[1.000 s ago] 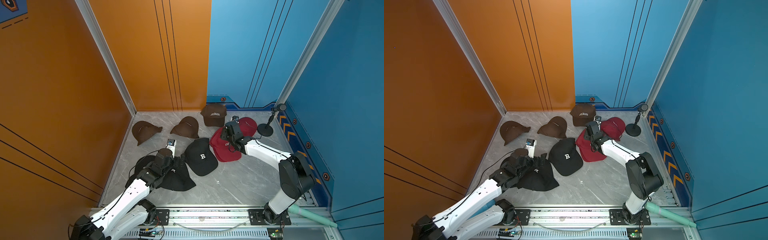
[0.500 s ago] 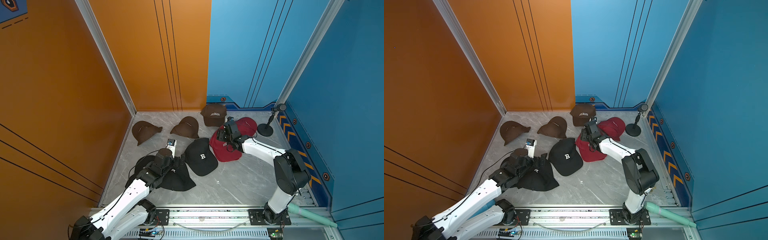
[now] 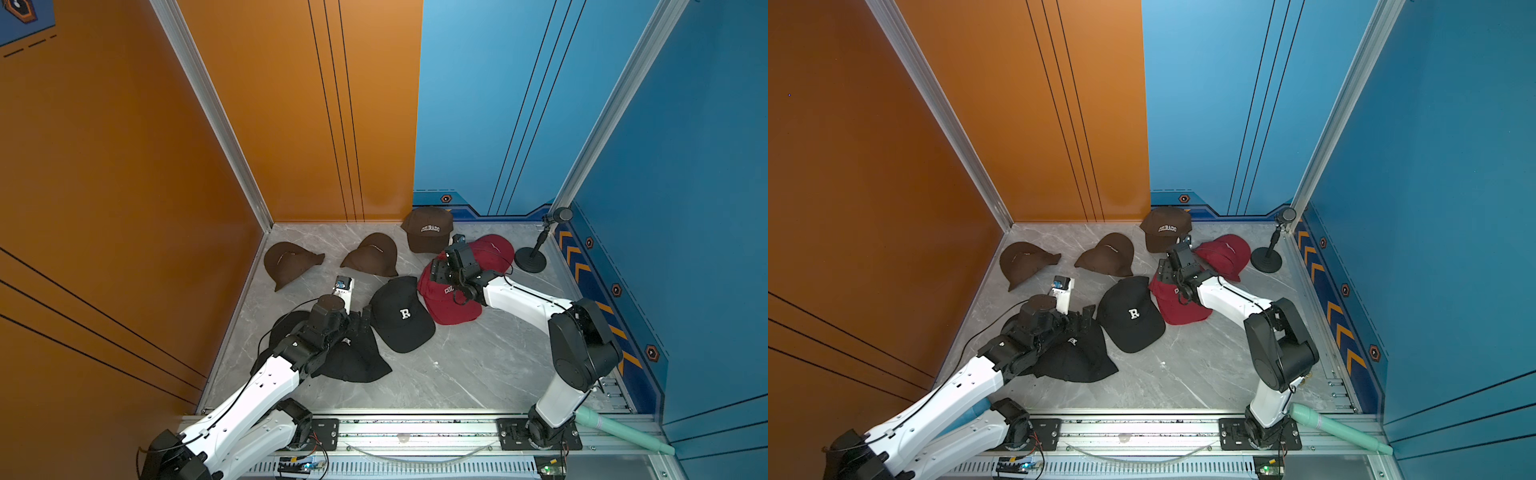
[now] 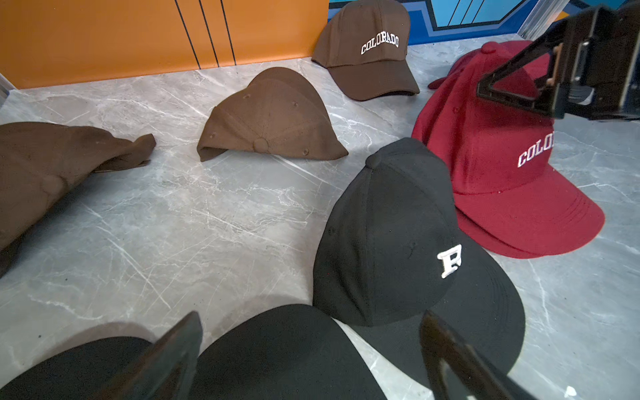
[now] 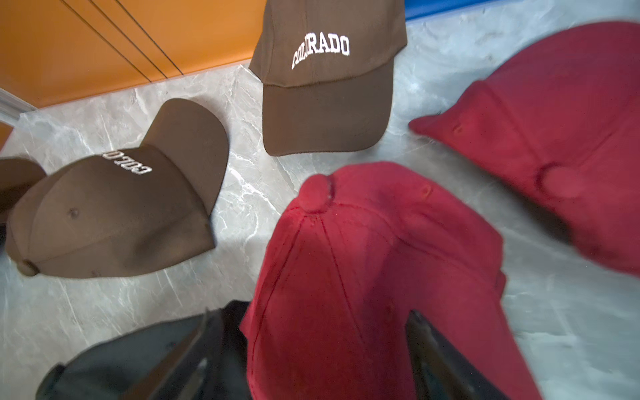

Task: Stack the baseball caps by color
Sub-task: Place the baseball cap on the baseball cap.

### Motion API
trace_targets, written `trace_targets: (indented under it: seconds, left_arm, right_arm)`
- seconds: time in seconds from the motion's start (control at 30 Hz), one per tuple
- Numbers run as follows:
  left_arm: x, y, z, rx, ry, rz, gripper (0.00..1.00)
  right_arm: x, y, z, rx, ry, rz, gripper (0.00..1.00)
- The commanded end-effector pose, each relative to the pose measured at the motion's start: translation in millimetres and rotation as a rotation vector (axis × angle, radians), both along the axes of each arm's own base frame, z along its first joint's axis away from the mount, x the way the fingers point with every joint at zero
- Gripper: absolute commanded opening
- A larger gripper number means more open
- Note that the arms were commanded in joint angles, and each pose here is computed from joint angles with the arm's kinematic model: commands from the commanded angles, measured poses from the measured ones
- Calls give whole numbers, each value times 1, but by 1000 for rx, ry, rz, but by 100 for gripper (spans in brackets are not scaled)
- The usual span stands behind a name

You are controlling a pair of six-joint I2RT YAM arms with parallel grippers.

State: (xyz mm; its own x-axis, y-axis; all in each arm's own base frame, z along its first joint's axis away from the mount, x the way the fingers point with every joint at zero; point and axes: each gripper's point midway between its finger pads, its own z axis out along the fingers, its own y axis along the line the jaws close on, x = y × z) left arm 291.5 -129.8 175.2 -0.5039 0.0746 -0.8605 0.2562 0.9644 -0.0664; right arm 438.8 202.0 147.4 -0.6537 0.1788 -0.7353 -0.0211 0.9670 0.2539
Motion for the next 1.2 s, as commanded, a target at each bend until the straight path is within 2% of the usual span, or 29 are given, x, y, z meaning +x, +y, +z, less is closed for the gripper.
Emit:
trace_targets:
  seconds: [0.0, 0.2, 0.3, 0.47, 0.67, 0.87, 1.17]
  left_arm:
    - [6, -8, 14, -5, -16, -30, 98]
    - [18, -35, 24, 54, -17, -118, 98]
    - [25, -56, 27, 93, -6, -179, 98]
    - [38, -101, 21, 107, 46, -313, 98]
    - [66, -160, 23, 131, 106, -462, 98]
    - [88, -205, 13, 111, 134, -539, 98]
    - [130, -244, -7, 77, 171, -576, 98]
  right_arm:
    - [-6, -24, 42, -32, -50, -11, 100]
    - [-24, -62, 85, -52, -91, 1, 100]
    - [-28, -90, 92, -92, -83, -15, 100]
    - [-16, -129, 68, -108, 17, -45, 100]
    - [-5, -141, 48, -83, 56, -61, 100]
    - [5, -155, 21, -85, 126, -87, 100]
    - [24, -163, 17, -65, 126, -94, 100]
